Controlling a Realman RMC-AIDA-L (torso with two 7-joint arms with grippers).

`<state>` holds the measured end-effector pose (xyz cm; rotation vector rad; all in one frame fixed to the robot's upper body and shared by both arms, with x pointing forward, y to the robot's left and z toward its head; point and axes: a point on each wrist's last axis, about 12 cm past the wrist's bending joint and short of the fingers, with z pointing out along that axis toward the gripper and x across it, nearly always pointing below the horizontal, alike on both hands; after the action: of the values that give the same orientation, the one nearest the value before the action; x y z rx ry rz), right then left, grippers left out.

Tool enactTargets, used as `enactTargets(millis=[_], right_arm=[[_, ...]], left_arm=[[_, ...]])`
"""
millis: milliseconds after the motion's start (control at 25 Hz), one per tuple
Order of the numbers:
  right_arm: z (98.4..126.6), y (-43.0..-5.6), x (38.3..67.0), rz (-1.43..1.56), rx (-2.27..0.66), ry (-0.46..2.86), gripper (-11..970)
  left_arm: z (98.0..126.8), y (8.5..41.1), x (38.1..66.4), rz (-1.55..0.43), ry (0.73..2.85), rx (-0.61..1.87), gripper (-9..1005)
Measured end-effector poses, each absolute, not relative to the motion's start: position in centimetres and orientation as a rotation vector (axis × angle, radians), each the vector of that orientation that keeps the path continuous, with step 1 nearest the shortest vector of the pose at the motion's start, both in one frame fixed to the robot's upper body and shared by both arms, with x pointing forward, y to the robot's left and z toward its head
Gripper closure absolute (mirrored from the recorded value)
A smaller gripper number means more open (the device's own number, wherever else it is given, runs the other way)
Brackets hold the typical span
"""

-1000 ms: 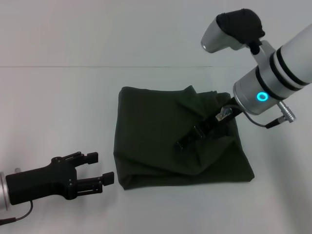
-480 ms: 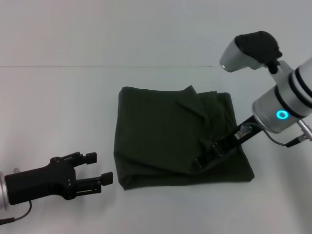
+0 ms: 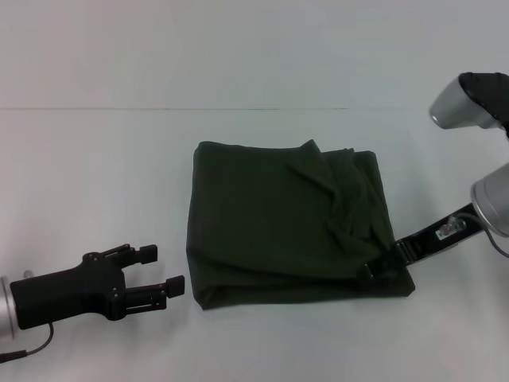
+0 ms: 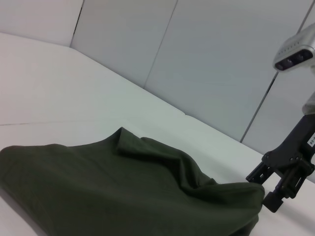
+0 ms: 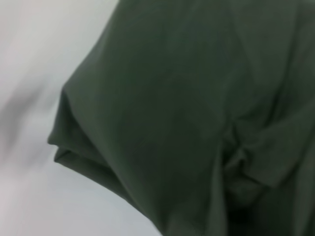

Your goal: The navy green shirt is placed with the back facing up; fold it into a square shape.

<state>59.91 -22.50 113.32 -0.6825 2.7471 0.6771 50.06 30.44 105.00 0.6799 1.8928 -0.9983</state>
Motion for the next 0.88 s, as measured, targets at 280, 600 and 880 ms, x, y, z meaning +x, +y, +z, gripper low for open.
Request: enactTargets(millis=[280, 600, 880], right_arm=[[112.5, -25.0, 59.2, 0.73, -0.56, 2.722, 45], [113.8, -27.4, 58.9, 0.99, -0.439, 2.523, 45], [112.9, -26.7, 58.1, 1.252, -0.479, 2.37, 45]], left_arm=[[104.8, 30.3, 50.0, -0.997, 1.896, 0.672, 92], [104.8, 30.3, 49.9, -0.996, 1.892, 0.662, 92], [105.1, 30.6, 50.0, -0.992, 1.876, 0.634, 92]])
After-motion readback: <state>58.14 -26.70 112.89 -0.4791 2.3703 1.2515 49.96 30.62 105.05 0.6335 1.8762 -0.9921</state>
